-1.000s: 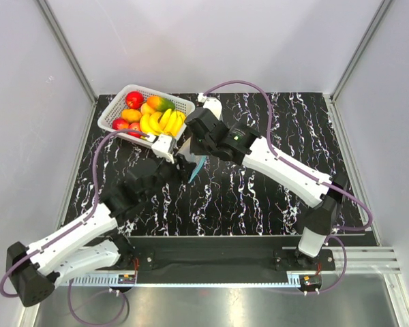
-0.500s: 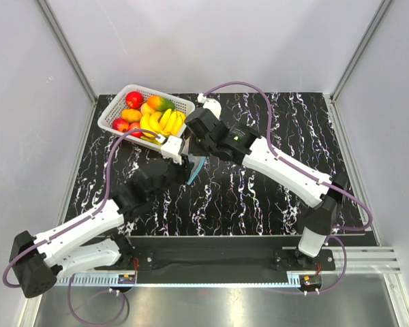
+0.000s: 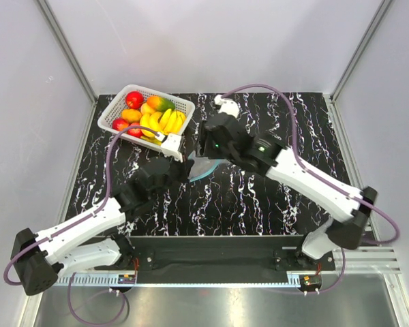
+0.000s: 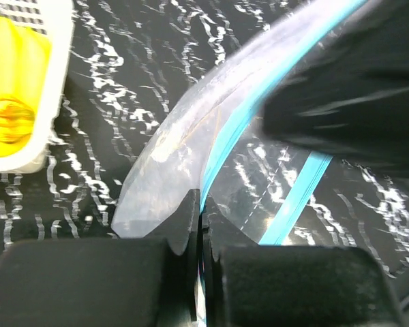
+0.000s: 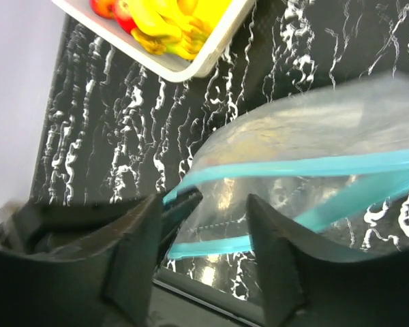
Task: Place the food in the zip-top bag and seal the zipper
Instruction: Pick up the zipper food storage bag at the center of the board, then open the zipper of the food storage bag.
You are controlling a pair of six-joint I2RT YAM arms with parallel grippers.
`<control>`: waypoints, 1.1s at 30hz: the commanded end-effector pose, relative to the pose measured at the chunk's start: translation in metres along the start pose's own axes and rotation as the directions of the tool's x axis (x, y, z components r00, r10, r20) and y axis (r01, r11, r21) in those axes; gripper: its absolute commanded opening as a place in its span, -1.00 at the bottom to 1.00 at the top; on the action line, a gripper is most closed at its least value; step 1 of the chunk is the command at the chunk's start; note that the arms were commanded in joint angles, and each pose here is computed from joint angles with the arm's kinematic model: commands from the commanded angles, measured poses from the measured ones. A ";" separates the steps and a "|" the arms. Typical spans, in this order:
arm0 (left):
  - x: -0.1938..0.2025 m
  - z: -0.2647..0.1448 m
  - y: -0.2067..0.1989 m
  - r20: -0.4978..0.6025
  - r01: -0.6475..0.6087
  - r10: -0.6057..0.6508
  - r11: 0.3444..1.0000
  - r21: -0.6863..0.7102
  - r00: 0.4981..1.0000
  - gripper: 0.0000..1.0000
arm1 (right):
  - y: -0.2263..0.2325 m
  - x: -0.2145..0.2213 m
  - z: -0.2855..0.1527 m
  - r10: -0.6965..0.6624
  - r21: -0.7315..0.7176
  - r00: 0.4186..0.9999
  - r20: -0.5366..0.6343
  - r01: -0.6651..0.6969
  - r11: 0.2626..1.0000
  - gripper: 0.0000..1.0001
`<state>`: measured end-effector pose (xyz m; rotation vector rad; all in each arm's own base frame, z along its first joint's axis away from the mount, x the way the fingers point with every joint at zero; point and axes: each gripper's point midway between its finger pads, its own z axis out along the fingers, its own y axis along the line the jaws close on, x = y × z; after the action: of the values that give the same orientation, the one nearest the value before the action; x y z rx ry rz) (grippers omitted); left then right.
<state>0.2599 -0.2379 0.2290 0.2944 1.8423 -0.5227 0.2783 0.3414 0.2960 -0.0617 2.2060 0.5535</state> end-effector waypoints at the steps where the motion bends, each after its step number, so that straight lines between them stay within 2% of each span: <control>1: -0.026 -0.002 -0.026 0.076 0.107 -0.116 0.988 0.112 0.990 -1.00 | 0.008 -0.038 -0.041 0.033 -0.126 0.987 0.160 -0.012 0.992 0.32; 3: -0.023 0.000 -0.028 0.065 0.122 -0.130 0.986 0.117 0.989 -1.00 | 0.009 -0.042 -0.056 0.037 -0.172 0.983 0.179 -0.006 0.985 0.32; 5: -0.022 0.002 -0.029 0.055 0.142 -0.149 0.983 0.117 0.987 -1.00 | 0.001 -0.037 -0.061 0.029 -0.150 0.985 0.168 -0.004 0.989 0.16; 7: -0.021 0.004 -0.029 0.044 0.159 -0.164 0.981 0.107 0.985 -1.00 | -0.012 -0.033 -0.067 0.022 -0.107 0.988 0.153 -0.006 0.994 0.13; 12: -0.023 0.009 -0.031 0.025 0.180 -0.183 0.979 0.092 0.983 -1.00 | -0.030 -0.024 -0.082 0.020 -0.090 0.990 0.141 -0.007 0.996 -0.10; 17: -0.024 0.009 -0.032 0.020 0.198 -0.201 0.976 0.089 0.979 -1.00 | -0.050 -0.003 -0.075 -0.001 -0.045 0.993 0.121 0.006 0.999 -0.17; 18: -0.026 0.009 -0.033 0.025 0.203 -0.206 0.975 0.092 0.978 -1.00 | -0.051 -0.002 -0.076 0.025 -0.053 0.992 0.126 -0.018 0.998 -0.25; 19: -0.026 0.008 -0.034 0.021 0.207 -0.210 0.973 0.098 0.978 -1.00 | -0.055 0.006 -0.069 0.032 -0.045 0.991 0.129 -0.027 0.999 -0.42; 21: -0.028 0.006 -0.035 0.021 0.212 -0.215 0.972 0.103 0.976 -1.00 | -0.055 0.002 -0.071 0.065 -0.074 0.983 0.170 -0.053 0.996 -0.48; 24: -0.031 0.003 -0.036 0.026 0.222 -0.226 0.968 0.114 0.974 -1.00 | -0.057 0.013 -0.064 0.071 -0.100 0.982 0.175 -0.054 0.994 -0.25; 25: -0.032 0.003 -0.036 0.027 0.219 -0.223 0.969 0.116 0.974 -1.00 | -0.059 0.016 -0.060 0.067 -0.091 0.983 0.170 -0.052 0.994 -0.10; 33: -0.041 -0.002 -0.039 0.045 0.216 -0.224 0.967 0.138 0.974 -1.00 | -0.049 0.009 -0.051 0.043 -0.091 0.983 0.178 -0.028 0.995 0.18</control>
<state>0.2538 -0.2626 0.2349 0.1779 1.8946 -0.7206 0.2354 0.2691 0.2681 -0.0531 2.1060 0.6023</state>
